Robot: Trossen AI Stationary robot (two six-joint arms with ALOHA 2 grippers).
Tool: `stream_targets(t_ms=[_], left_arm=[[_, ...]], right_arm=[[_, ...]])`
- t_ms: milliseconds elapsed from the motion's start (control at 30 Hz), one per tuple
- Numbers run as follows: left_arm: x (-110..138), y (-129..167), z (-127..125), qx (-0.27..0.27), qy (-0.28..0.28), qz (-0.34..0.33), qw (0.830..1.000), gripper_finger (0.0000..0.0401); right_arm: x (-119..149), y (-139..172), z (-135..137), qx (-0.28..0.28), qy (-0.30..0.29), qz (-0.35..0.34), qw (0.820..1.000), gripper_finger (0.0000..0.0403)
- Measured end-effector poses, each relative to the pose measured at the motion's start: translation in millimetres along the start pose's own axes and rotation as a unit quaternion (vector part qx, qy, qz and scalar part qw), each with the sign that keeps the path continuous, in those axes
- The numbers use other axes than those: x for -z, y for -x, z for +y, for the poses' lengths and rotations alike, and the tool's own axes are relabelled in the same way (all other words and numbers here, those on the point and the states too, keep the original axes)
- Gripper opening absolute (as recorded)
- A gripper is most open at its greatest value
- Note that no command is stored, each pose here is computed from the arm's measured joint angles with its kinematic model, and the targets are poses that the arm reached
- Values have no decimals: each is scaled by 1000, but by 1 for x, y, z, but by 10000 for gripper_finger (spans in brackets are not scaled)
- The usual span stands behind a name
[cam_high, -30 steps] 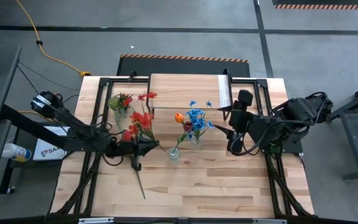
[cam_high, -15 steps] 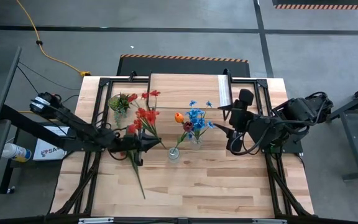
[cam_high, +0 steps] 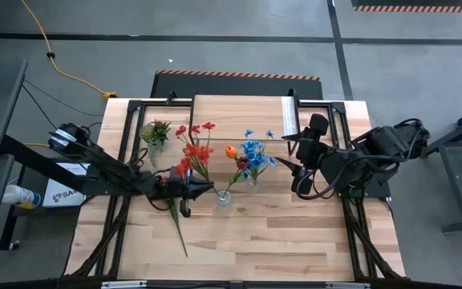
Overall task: Pick and place flowers into a vace then onto a shelf
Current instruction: Put the right orange flowers into the bottom transparent vase
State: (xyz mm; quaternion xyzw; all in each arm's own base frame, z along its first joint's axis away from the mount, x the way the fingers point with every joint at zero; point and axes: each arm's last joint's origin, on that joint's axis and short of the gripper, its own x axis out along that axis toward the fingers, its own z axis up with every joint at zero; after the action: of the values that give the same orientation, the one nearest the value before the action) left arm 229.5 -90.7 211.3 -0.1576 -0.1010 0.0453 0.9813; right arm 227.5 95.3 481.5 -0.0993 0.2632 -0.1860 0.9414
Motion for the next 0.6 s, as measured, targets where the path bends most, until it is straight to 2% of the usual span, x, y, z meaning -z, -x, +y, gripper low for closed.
stream_targets(t_ms=[600], left_arm=[[15,-3,3,-27,-1,13,1000,41]], right_arm=[[0,0,0,0,0,0,1000,245]])
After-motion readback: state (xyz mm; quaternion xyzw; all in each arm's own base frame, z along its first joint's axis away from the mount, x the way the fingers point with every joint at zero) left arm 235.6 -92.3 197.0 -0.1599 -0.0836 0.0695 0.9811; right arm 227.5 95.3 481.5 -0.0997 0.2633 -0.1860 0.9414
